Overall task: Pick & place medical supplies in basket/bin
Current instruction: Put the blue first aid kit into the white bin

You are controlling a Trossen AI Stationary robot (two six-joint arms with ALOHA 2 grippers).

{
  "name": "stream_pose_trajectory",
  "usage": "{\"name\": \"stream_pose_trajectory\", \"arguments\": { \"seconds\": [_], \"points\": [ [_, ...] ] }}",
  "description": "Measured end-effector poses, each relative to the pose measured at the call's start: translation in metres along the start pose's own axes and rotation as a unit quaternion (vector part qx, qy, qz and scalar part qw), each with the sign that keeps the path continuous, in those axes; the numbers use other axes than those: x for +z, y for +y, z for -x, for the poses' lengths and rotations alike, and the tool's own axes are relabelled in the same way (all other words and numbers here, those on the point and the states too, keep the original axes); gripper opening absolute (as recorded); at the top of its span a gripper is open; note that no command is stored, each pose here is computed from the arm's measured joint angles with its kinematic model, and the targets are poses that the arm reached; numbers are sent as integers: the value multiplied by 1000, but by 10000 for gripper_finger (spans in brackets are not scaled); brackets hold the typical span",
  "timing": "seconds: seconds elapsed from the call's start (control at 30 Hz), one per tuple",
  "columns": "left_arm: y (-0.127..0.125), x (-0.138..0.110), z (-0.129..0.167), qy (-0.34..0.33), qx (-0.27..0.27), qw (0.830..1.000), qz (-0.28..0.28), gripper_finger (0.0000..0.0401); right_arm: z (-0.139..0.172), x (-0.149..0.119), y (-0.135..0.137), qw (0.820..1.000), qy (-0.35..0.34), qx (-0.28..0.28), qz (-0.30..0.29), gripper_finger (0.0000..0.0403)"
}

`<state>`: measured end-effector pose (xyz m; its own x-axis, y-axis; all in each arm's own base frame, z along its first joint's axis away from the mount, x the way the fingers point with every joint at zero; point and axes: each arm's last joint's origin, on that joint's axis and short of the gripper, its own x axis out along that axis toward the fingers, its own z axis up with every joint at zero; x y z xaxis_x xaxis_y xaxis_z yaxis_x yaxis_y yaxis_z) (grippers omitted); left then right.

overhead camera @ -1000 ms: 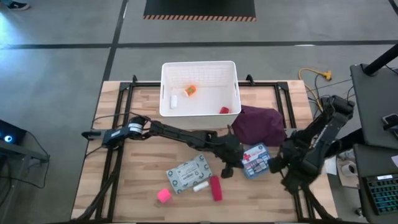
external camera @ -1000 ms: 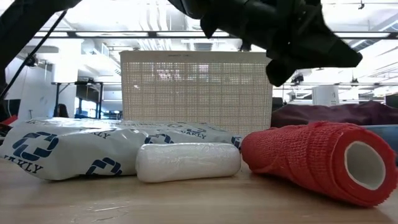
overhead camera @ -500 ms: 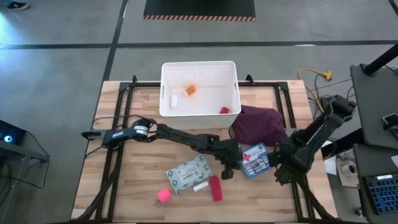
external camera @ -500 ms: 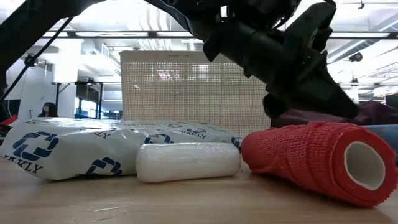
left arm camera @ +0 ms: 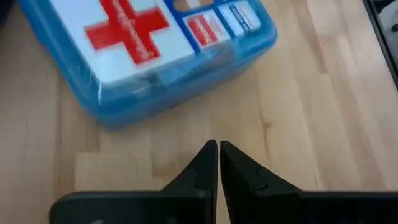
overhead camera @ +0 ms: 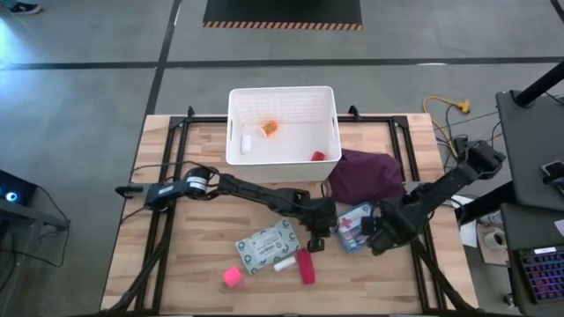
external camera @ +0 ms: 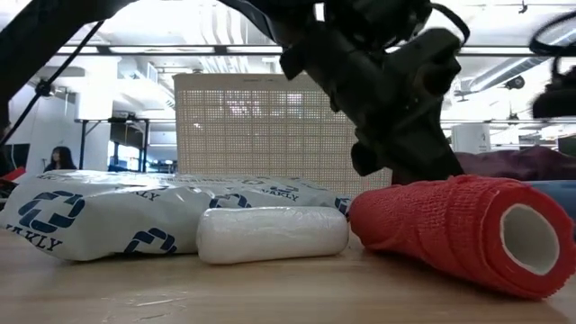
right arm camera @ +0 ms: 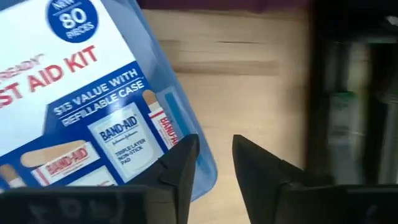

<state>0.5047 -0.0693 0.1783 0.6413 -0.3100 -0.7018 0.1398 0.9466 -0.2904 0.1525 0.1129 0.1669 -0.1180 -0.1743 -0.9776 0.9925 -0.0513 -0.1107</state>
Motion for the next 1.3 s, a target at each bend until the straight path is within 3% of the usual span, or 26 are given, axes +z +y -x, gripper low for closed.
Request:
{"name": "stream_pose_trajectory", "arguments": {
  "seconds": [0.17, 0.23, 0.4, 0.53, 0.73, 1.07, 1.23, 1.3],
  "points": [
    [-5, 5, 15, 5, 0, 1000, 1, 0, 26, 1, 24, 990, -33, 138, 15, 80],
    [-6, 5, 21, 16, 3, 1000, 3, 0, 39, 3, 29, 986, -39, 163, 13, 77],
    [-12, 1, 33, 37, 7, 999, 7, 0, 48, 7, 28, 988, -89, 119, 29, 79],
    [-23, -11, 29, 38, -3, 999, 28, 0, 19, 5, 29, 997, -65, 35, 32, 73],
    [-39, -20, 16, -4, -30, 999, 46, 0, -9, 3, 31, 997, -78, -6, -11, 47],
    [-27, -13, 18, -35, -9, 996, 82, 0, -38, -3, 53, 998, -37, 21, 48, 27],
    [-22, -26, 22, 32, 11, 995, 95, 0, -31, -2, 54, 998, -40, 17, 54, 27],
    [-23, -27, 31, 48, 22, 995, 88, 0, -27, -1, 55, 997, -40, 39, 57, 27]
  ]
}}
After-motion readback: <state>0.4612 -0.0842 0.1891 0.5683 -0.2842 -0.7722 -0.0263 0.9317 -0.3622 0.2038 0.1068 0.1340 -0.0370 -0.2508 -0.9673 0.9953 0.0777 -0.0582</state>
